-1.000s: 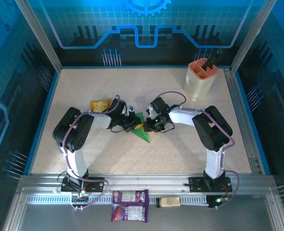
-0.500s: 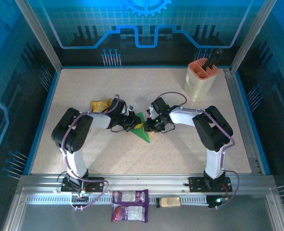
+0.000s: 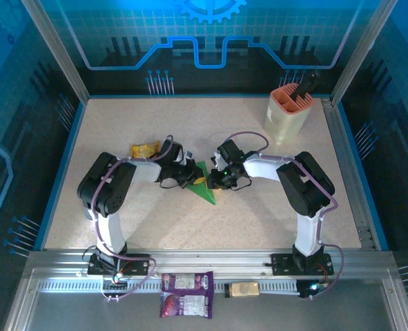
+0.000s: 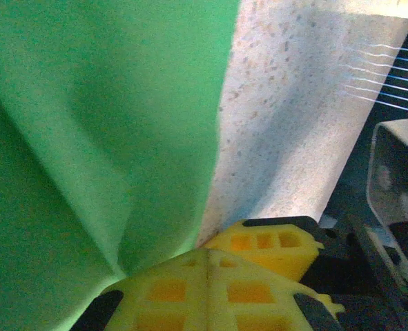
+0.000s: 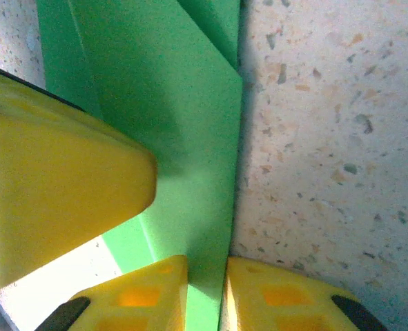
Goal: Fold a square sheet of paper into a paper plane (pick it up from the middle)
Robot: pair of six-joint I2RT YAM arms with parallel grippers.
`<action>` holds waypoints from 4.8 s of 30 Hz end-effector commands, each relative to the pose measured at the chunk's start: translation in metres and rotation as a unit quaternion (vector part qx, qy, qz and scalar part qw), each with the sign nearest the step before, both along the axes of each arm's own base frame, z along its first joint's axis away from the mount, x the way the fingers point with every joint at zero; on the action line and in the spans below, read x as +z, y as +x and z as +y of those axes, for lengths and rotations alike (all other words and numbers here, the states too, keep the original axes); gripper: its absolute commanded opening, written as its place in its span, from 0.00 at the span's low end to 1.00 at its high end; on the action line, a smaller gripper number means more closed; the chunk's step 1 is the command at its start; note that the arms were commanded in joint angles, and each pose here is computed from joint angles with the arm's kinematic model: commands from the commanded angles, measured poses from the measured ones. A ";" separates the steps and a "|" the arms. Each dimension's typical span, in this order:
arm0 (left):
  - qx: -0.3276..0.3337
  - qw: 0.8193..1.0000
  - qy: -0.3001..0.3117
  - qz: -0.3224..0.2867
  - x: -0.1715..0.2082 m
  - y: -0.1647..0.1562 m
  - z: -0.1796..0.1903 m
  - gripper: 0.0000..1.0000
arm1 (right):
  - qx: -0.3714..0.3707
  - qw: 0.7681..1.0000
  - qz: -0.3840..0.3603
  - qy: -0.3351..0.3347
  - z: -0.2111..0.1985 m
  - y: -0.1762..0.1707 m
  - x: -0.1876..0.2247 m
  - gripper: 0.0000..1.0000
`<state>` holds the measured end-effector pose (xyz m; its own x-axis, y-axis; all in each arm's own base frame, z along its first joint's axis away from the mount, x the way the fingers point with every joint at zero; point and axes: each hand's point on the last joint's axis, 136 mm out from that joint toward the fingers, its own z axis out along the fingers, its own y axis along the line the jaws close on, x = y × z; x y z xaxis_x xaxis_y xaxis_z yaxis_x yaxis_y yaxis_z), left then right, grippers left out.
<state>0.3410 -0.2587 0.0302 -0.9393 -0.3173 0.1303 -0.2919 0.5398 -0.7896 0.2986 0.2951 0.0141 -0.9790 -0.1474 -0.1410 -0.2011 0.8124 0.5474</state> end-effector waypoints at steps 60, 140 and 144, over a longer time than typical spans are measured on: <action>-0.019 0.994 0.084 0.063 -0.047 -0.026 0.017 0.06 | 0.034 0.997 0.049 0.049 0.022 -0.028 -0.002 0.15; 0.007 0.963 0.217 0.161 -0.087 -0.047 0.056 0.05 | 0.066 0.991 0.057 -0.104 -0.040 -0.087 -0.017 0.13; 0.007 0.963 0.218 0.160 -0.088 -0.046 0.056 0.05 | 0.066 0.990 0.067 -0.109 -0.051 -0.099 -0.018 0.13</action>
<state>0.3355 -0.2520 0.0107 -0.9320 -0.3057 0.1945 -0.3559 0.6718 -0.6497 0.2407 0.2759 0.0120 -0.9564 -0.2655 -0.1218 -0.2915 0.8418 0.4543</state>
